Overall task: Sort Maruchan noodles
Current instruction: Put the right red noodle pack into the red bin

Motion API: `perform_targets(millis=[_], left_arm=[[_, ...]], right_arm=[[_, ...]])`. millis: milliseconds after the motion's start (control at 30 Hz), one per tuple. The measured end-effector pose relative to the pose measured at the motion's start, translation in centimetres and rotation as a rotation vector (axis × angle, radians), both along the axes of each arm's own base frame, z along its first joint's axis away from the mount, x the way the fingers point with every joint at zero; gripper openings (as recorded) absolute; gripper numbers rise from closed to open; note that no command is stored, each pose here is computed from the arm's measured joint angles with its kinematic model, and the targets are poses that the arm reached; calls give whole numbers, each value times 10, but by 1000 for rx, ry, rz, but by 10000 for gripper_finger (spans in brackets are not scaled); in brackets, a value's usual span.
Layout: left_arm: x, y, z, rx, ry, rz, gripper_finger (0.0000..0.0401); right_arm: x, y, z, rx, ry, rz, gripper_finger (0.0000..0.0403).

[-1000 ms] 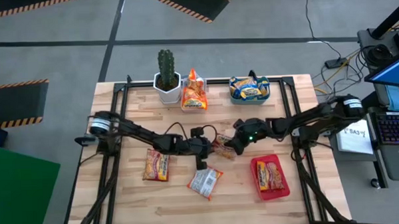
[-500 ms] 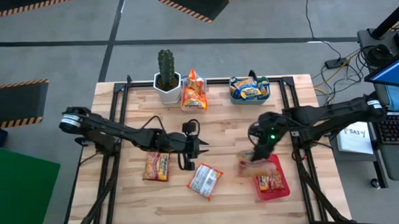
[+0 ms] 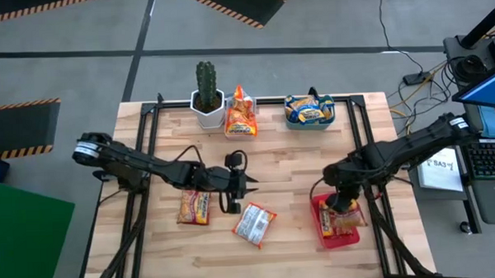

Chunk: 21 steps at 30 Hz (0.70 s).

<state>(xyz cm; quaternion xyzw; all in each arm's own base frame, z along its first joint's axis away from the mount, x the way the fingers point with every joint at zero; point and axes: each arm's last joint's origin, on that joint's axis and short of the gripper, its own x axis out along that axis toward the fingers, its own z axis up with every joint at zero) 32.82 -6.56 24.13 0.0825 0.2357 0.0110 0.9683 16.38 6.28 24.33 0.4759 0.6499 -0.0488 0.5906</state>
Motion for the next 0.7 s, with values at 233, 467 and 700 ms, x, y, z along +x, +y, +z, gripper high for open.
perform_targets(millis=[233, 467, 700], left_arm=[[1, 0, -2, -9, 3, 5, 88], [1, 0, -2, -9, 2, 5, 88], [0, 0, -3, -11, 5, 6, 88]], right_arm=[[16, -3, -13, -53, -81, 17, 43], [33, 1, -33, -101, -39, 67, 43], [39, 2, -46, -122, 25, 74, 73]])
